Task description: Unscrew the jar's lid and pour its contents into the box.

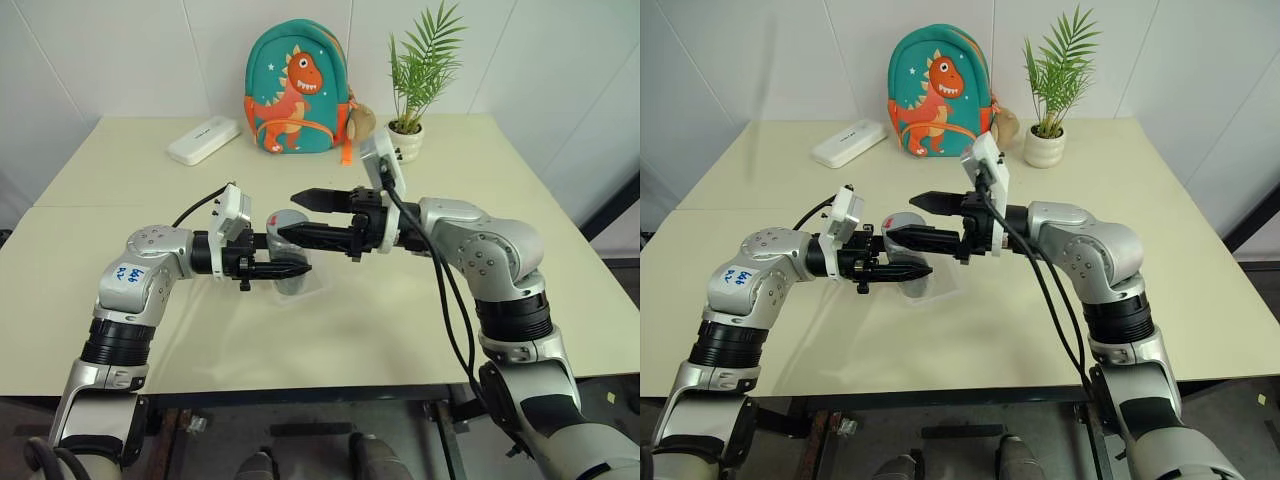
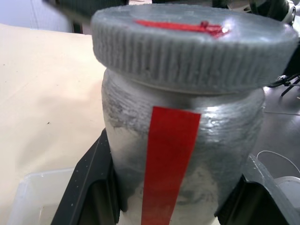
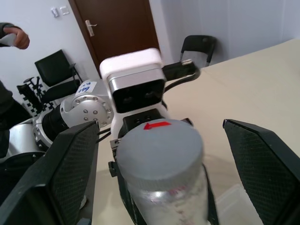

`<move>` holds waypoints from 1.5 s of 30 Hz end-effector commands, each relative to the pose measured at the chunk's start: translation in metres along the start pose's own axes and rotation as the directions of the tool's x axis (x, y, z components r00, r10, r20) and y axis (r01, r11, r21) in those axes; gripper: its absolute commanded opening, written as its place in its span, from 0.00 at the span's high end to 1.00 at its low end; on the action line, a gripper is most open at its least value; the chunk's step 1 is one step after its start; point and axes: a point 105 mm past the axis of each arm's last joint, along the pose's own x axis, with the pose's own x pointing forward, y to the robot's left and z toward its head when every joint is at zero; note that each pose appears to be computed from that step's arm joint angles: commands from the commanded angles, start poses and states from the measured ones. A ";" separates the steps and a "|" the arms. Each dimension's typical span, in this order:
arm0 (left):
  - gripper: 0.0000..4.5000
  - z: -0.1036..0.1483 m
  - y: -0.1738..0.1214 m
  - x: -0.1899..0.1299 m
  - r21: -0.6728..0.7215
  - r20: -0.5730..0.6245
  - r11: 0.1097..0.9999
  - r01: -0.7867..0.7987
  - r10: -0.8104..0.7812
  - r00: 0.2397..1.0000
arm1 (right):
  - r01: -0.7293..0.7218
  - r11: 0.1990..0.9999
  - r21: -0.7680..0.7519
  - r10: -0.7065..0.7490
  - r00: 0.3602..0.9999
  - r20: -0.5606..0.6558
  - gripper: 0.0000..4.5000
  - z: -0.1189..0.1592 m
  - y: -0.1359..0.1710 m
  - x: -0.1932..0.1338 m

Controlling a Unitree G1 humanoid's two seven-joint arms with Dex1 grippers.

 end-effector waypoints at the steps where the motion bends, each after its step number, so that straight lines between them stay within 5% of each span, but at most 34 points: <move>1: 0.56 0.012 -0.001 -0.001 0.052 0.018 0.999 0.004 -0.005 1.000 | -0.023 0.997 -0.076 0.024 1.000 0.004 0.01 0.011 0.010 0.007; 10: 0.56 0.012 -0.001 0.000 0.052 0.018 0.999 0.005 -0.006 1.000 | -0.013 0.996 -0.086 0.014 1.000 0.014 0.01 0.009 0.008 0.008; 16: 0.56 0.012 -0.001 0.000 0.050 0.016 0.999 0.007 -0.008 1.000 | 0.013 0.997 -0.078 -0.010 0.999 0.037 0.42 0.011 0.004 0.006; 20: 0.56 0.012 -0.001 0.000 0.049 0.016 0.999 0.007 -0.008 1.000 | 0.019 1.000 -0.020 -0.017 0.997 0.080 0.42 0.015 0.003 0.003; 26: 0.56 0.011 -0.001 -0.002 0.046 0.015 0.999 0.001 -0.001 1.000 | -0.085 0.980 0.180 0.015 0.933 0.359 0.42 0.061 0.009 -0.015; 29: 0.56 0.010 -0.001 -0.003 0.045 0.017 0.999 -0.005 0.005 1.000 | -0.001 0.983 0.185 -0.067 0.930 0.362 0.42 0.063 0.000 -0.031; 32: 0.56 0.011 0.000 -0.006 0.045 0.023 0.999 -0.025 0.024 0.999 | 0.237 0.966 0.106 -0.256 0.935 0.244 0.42 0.039 -0.022 -0.055; 36: 0.56 0.013 0.006 -0.015 0.041 0.045 0.996 -0.077 0.075 0.996 | 0.447 0.885 -0.129 -0.450 0.893 0.004 0.42 -0.029 -0.041 -0.100; 45: 0.56 0.011 0.020 -0.022 0.009 0.089 0.989 -0.150 0.148 0.985 | 0.606 0.783 -0.141 -0.610 0.792 0.019 0.42 -0.115 -0.073 -0.147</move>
